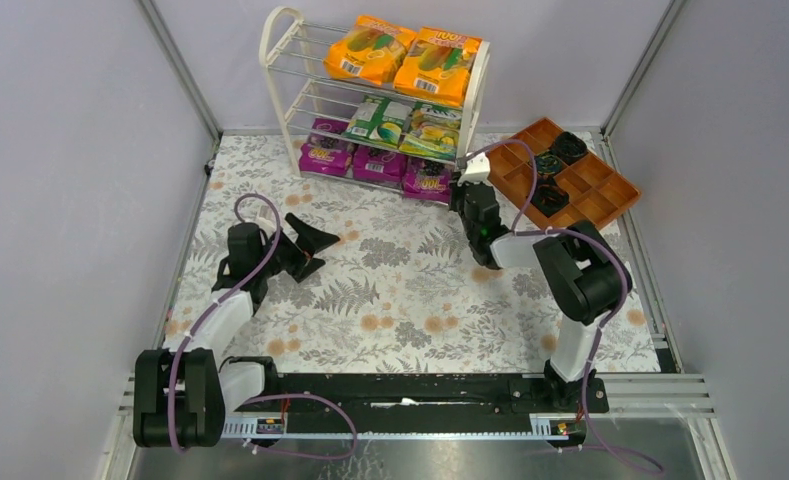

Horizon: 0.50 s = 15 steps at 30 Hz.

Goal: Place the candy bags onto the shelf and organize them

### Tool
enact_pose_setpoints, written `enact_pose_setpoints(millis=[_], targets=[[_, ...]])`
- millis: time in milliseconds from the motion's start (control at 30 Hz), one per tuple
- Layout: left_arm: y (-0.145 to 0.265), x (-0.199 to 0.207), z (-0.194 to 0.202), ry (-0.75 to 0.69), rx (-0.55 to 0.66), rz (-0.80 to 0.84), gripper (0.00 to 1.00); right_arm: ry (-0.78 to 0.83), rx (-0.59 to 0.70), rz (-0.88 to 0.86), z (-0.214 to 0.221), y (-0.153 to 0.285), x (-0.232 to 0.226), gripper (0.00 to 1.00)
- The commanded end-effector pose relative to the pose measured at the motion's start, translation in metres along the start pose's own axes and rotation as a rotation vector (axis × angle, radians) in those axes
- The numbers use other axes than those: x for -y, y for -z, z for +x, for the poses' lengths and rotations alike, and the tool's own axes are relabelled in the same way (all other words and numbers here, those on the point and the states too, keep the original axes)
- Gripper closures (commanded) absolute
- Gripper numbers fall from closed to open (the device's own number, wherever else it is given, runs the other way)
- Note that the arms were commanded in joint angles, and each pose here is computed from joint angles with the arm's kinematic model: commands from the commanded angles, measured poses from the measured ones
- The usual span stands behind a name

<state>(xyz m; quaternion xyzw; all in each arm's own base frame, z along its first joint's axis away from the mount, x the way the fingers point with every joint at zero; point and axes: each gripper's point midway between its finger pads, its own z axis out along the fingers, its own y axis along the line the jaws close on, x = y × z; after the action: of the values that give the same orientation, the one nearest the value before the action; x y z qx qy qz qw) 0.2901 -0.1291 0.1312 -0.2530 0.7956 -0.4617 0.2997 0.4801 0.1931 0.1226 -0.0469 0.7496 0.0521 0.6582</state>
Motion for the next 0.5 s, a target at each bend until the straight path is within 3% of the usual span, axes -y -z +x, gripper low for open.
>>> enact_pose_setpoints(millis=[0, 233, 300, 367, 467], targets=[[0.002, -0.002, -0.007, -0.044, 0.028, -0.027, 0.01, -0.025, 0.070, -0.062, -0.025, 0.018, 0.003, 0.97], [0.003, 0.001, -0.012, -0.054, 0.042, -0.031, 0.01, -0.036, 0.060, -0.183, -0.019, 0.038, -0.002, 0.99], [0.004, 0.004, -0.013, -0.058, 0.044, -0.025, 0.01, -0.041, 0.052, -0.196, -0.020, 0.042, -0.002, 0.85], [0.005, 0.007, -0.013, -0.069, 0.044, -0.017, 0.01, -0.054, 0.035, -0.206, -0.023, 0.050, -0.003, 0.58], [0.008, 0.016, -0.017, -0.128, 0.046, -0.008, 0.01, -0.121, -0.019, -0.194, -0.031, 0.068, 0.000, 0.37]])
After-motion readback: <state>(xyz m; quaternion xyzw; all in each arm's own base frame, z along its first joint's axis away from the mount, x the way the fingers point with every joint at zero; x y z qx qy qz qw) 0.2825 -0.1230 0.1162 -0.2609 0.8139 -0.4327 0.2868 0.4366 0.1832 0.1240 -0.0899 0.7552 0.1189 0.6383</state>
